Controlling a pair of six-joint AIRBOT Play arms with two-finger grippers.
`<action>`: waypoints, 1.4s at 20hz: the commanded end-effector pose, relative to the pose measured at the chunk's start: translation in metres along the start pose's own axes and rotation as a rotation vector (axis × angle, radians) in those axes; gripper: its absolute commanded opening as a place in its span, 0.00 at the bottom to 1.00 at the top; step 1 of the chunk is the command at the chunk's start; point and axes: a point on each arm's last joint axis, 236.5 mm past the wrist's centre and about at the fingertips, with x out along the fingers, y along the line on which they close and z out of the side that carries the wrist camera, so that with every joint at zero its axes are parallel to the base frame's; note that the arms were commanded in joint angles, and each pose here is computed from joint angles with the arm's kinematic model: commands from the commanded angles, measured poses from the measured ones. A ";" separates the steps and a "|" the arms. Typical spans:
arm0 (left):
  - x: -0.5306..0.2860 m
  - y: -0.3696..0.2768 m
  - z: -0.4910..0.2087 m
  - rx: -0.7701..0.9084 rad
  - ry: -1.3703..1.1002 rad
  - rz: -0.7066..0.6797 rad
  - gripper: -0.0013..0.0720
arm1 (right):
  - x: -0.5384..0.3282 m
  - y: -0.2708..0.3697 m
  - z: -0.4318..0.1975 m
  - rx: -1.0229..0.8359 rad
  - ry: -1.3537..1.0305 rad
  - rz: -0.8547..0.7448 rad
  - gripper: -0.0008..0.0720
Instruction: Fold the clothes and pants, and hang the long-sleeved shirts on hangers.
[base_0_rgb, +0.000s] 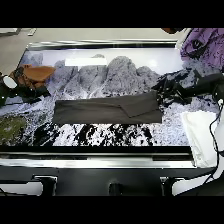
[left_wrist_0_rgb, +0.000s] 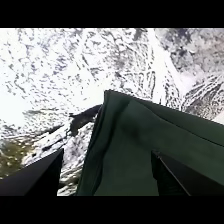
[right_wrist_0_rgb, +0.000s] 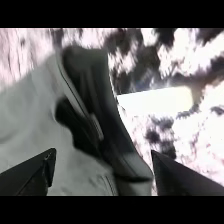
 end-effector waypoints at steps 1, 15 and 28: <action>-0.008 0.004 0.002 0.012 -0.002 0.022 0.86 | 0.018 -0.008 -0.021 -0.005 0.134 0.089 0.96; -0.007 -0.004 0.000 0.013 0.002 0.003 0.82 | 0.099 0.020 -0.053 -0.086 0.276 0.158 0.06; 0.044 -0.286 -0.111 0.030 0.145 -0.529 0.04 | -0.087 0.069 -0.041 -0.146 -0.061 -0.131 0.05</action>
